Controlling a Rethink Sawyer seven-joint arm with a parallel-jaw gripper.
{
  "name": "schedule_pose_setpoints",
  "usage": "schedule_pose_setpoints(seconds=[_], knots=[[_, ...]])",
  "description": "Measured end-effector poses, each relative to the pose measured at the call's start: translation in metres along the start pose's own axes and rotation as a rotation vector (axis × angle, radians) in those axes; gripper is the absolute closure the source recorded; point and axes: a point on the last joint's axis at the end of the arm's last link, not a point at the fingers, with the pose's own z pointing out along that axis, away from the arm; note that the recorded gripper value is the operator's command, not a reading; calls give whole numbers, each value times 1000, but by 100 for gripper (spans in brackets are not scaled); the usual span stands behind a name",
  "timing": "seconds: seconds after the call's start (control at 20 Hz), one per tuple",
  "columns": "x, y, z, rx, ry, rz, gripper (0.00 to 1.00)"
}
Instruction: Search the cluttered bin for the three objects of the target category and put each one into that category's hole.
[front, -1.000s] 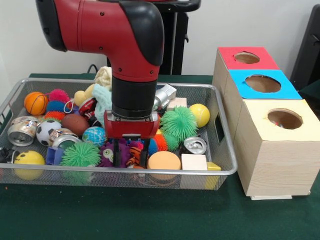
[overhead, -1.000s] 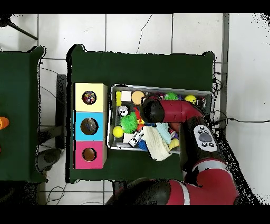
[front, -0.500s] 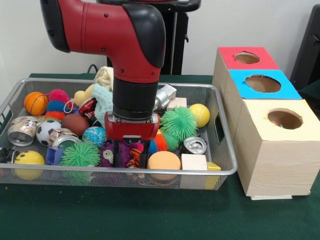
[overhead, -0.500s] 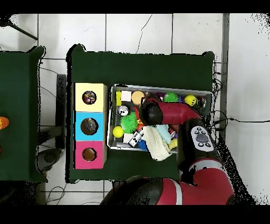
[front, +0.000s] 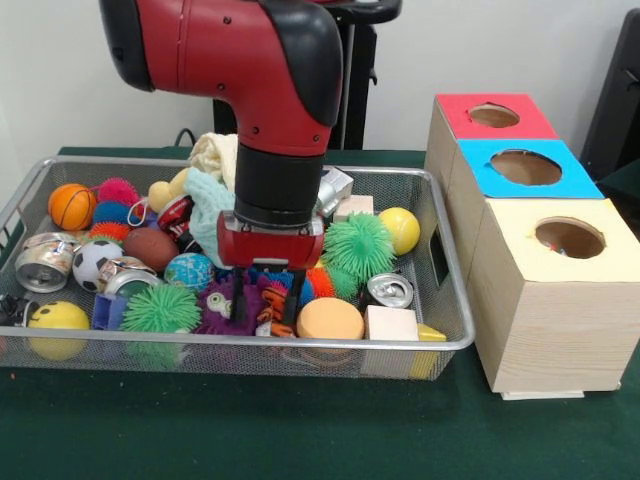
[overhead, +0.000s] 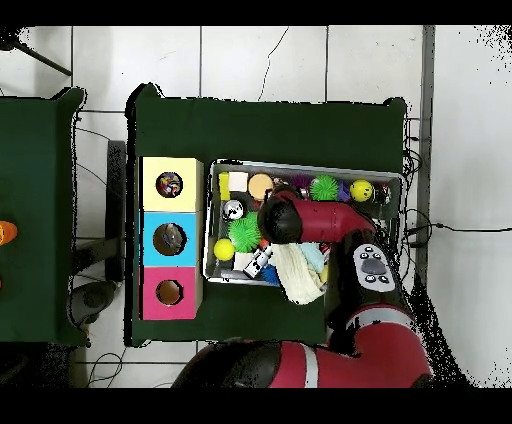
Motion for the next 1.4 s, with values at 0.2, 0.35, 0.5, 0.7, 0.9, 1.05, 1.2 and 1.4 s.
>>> schedule_pose_setpoints(seconds=[0.2, 0.35, 0.5, 0.7, 0.9, 1.05, 1.2, 1.4], knots=[[6, 8, -14, 1, 14, -3, 0], [9, 24, -21, -14, 26, 2, 0], [12, 45, -27, -34, 40, -1, 0], [21, 76, -31, -61, 65, -11, 0], [32, 96, -31, -82, 92, -14, 0], [39, 98, -25, -88, 109, -9, 0], [44, 91, -20, -88, 118, 5, 0], [50, 80, -15, -88, 130, 26, 0]])
